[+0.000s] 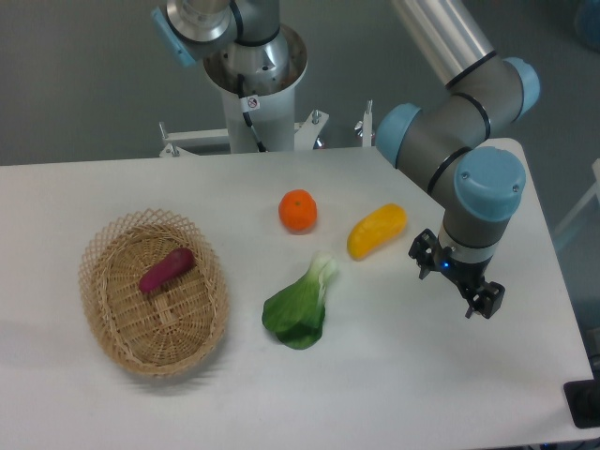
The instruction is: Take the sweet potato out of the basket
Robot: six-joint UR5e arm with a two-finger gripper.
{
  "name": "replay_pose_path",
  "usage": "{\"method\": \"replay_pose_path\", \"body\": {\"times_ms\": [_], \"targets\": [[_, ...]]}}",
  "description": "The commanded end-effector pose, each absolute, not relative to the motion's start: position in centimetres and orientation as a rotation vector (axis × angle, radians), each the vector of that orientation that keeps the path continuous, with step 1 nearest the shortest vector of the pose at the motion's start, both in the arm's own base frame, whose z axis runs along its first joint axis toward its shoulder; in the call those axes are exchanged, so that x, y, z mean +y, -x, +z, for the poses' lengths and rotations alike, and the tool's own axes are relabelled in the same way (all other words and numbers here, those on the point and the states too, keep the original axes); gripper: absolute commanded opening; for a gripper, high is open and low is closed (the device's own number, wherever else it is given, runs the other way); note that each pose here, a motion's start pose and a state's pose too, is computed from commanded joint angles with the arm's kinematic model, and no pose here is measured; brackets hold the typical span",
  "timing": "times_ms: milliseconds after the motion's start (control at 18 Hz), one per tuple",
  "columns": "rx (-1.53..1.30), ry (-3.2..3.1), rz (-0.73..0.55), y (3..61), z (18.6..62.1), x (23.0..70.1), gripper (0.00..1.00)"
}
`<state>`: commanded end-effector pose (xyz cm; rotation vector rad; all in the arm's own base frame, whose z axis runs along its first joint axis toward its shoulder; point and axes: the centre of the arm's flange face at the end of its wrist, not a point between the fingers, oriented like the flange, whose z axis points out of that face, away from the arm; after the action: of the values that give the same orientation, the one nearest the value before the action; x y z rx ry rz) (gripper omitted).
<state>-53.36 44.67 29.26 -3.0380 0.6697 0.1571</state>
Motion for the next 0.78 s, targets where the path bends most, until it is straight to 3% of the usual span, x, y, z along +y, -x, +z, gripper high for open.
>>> {"method": "replay_pose_path", "body": {"times_ms": [778], "targets": [[0.574,3.039,0.111,51.9,28.8,45.1,1.0]]}}
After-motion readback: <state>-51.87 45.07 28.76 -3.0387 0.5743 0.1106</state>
